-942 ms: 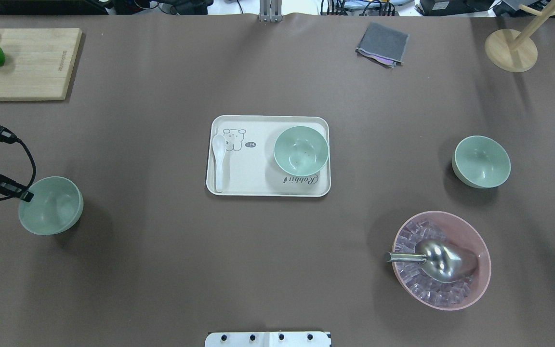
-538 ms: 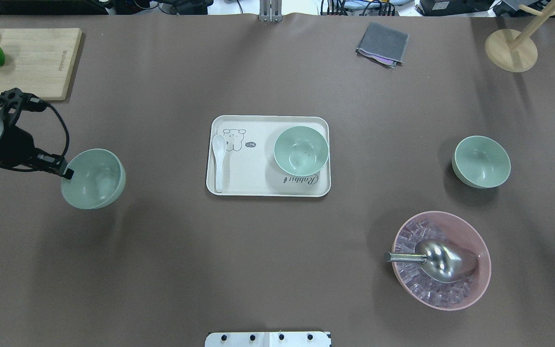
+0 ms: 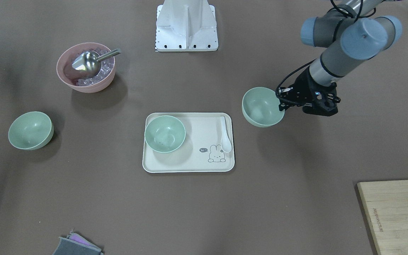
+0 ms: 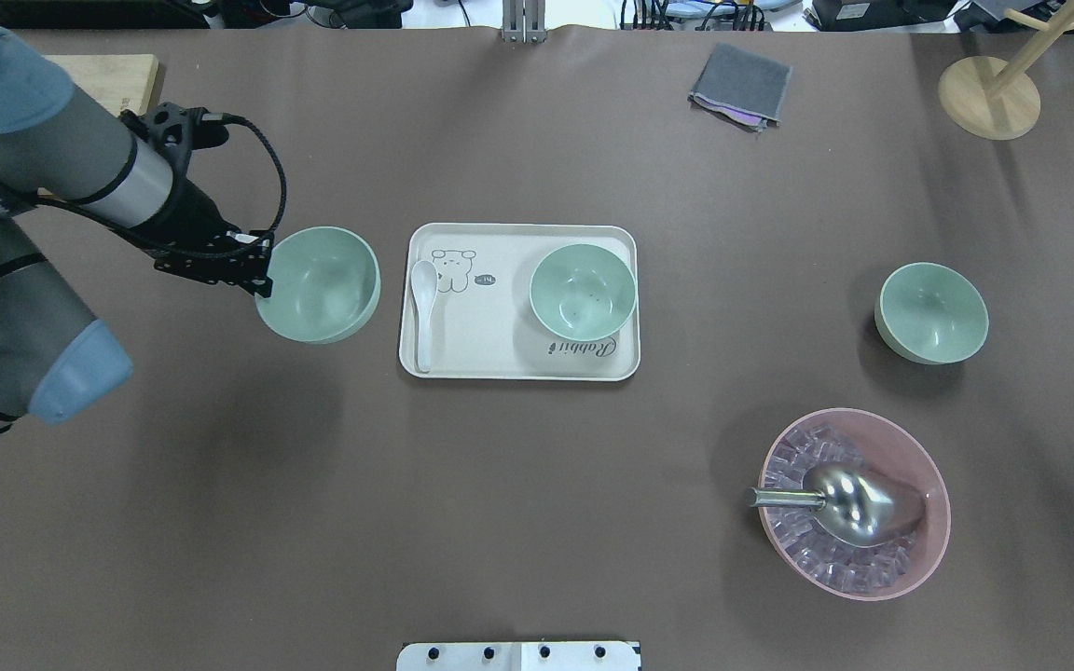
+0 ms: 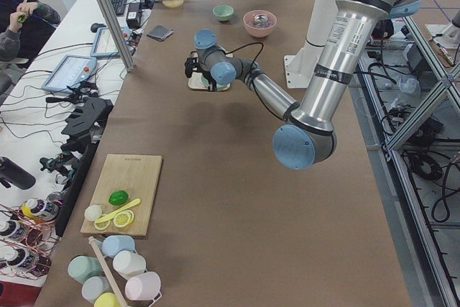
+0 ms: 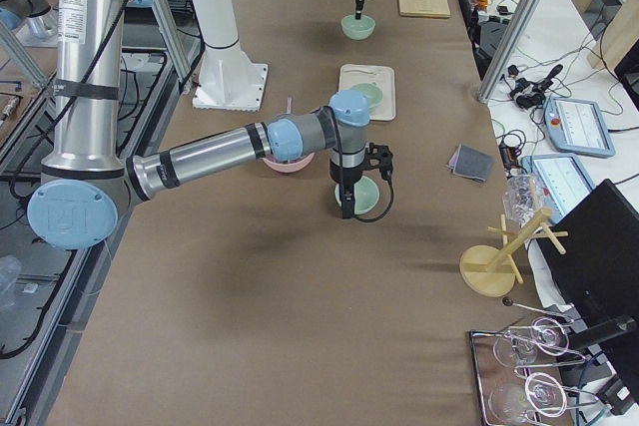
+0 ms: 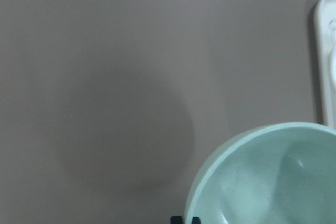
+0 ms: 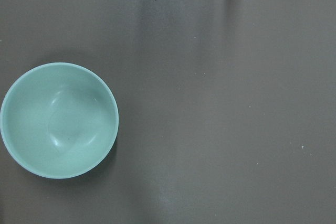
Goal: Stack green bowls together
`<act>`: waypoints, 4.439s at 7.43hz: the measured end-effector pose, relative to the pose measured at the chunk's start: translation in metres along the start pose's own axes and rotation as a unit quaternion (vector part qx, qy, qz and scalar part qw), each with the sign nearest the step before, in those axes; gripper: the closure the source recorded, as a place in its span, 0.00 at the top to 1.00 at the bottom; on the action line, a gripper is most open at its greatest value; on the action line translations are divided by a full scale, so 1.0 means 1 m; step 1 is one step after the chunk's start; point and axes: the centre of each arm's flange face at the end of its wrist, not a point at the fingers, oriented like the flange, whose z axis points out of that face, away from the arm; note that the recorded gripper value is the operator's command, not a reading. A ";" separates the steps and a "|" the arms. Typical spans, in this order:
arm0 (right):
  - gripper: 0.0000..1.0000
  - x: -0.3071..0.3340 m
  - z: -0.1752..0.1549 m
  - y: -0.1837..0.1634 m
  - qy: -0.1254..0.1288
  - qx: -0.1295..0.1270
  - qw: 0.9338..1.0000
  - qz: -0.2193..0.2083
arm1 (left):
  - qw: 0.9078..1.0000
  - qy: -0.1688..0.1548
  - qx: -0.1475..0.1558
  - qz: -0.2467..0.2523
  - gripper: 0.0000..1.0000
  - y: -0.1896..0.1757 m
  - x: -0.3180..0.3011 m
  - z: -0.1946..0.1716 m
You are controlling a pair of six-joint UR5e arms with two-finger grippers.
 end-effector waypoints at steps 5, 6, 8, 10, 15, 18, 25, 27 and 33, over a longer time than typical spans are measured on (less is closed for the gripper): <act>1.00 -0.001 -0.001 -0.002 0.000 0.002 1.000 -0.001 | 0.996 0.006 -0.001 -0.093 0.00 -0.006 0.154 0.036; 1.00 -0.002 -0.001 -0.003 0.000 0.002 1.000 -0.001 | 0.994 0.004 0.004 -0.105 0.00 -0.009 0.179 0.045; 1.00 -0.002 -0.001 -0.003 0.000 0.003 1.000 -0.002 | 0.992 -0.002 0.010 -0.124 0.00 -0.015 0.218 0.062; 1.00 -0.002 -0.001 -0.003 0.000 0.002 1.000 -0.002 | 0.991 -0.006 0.008 -0.135 0.00 -0.020 0.244 0.072; 1.00 -0.002 -0.001 -0.005 0.000 0.003 1.000 -0.002 | 0.991 -0.006 0.035 -0.132 0.00 -0.013 0.259 0.104; 1.00 -0.003 -0.001 -0.006 0.000 0.004 1.000 -0.002 | 0.991 -0.008 0.037 -0.132 0.00 -0.014 0.259 0.111; 1.00 -0.003 -0.001 -0.006 0.000 0.004 1.000 -0.002 | 0.992 -0.007 0.031 -0.121 0.00 -0.011 0.257 0.137; 1.00 -0.003 -0.001 -0.006 0.000 0.004 1.000 -0.002 | 0.992 -0.007 0.031 -0.121 0.00 -0.011 0.257 0.138; 1.00 -0.004 -0.002 -0.008 -0.001 0.005 1.000 -0.004 | 0.992 -0.006 0.032 -0.120 0.97 -0.011 0.257 0.138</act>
